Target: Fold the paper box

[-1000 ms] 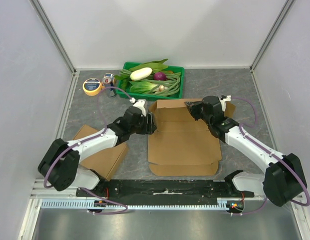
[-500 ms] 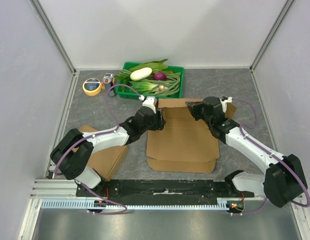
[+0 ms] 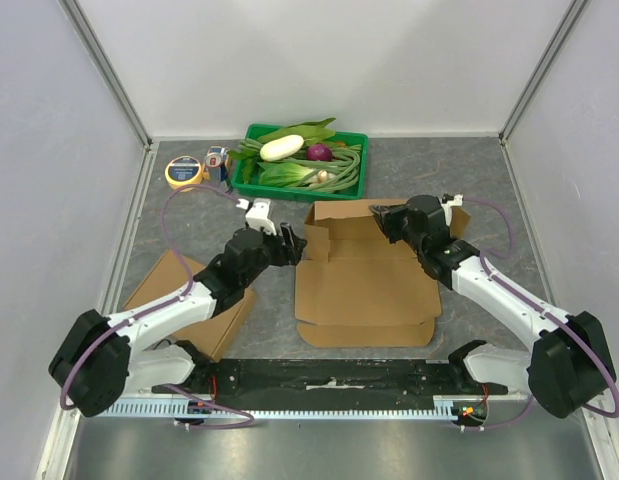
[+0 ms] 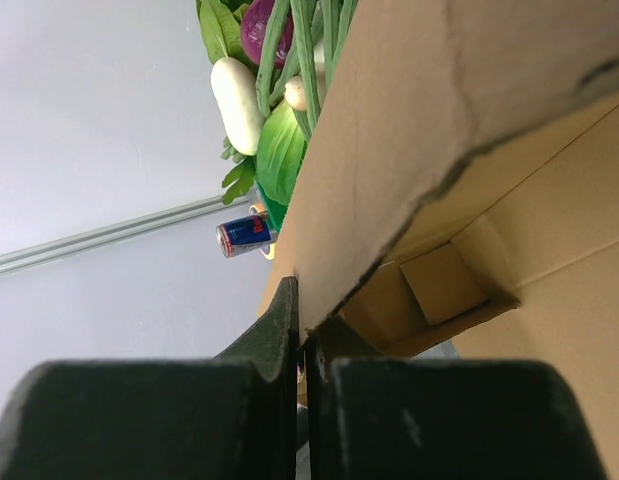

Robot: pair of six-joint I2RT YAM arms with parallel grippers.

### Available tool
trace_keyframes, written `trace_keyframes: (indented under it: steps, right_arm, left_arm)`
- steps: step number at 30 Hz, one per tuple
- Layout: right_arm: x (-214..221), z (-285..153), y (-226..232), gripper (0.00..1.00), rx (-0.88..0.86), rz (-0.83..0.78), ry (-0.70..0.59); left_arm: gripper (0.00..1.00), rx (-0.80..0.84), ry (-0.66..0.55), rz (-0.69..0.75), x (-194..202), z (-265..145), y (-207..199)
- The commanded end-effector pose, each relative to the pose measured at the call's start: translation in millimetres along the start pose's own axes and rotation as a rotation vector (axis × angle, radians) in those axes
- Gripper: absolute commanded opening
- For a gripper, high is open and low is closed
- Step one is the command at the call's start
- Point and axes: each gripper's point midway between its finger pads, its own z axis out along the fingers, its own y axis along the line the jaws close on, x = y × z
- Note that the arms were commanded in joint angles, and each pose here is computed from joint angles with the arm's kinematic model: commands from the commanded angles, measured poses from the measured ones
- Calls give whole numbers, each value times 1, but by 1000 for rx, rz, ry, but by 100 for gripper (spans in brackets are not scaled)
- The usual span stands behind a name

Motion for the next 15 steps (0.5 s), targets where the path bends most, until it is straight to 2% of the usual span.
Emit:
trace_keyframes:
  steps: [1, 3, 4, 6, 9, 13, 15]
  right_arm:
    - [3, -2, -29, 2, 90, -84, 16]
    - [4, -3, -28, 2, 88, -79, 20]
    - [4, -3, -28, 2, 89, -77, 24]
    - [7, -1, -30, 2, 99, -79, 36]
    - [8, 1, -36, 1, 111, -89, 43]
    - [10, 3, -49, 0, 133, -92, 48]
    - [11, 4, -53, 0, 138, -80, 48]
  left_arm:
    - [82, 103, -10, 46, -8, 13, -3]
    - [84, 84, 57, 108, 3, 33, 2]
    - [84, 105, 40, 127, -12, 42, -8]
    - [83, 90, 83, 151, -3, 59, -5]
    - [78, 224, 17, 172, -15, 68, -30]
    - [48, 196, -26, 155, -24, 74, -28]
    - [43, 192, -71, 130, -32, 74, -32]
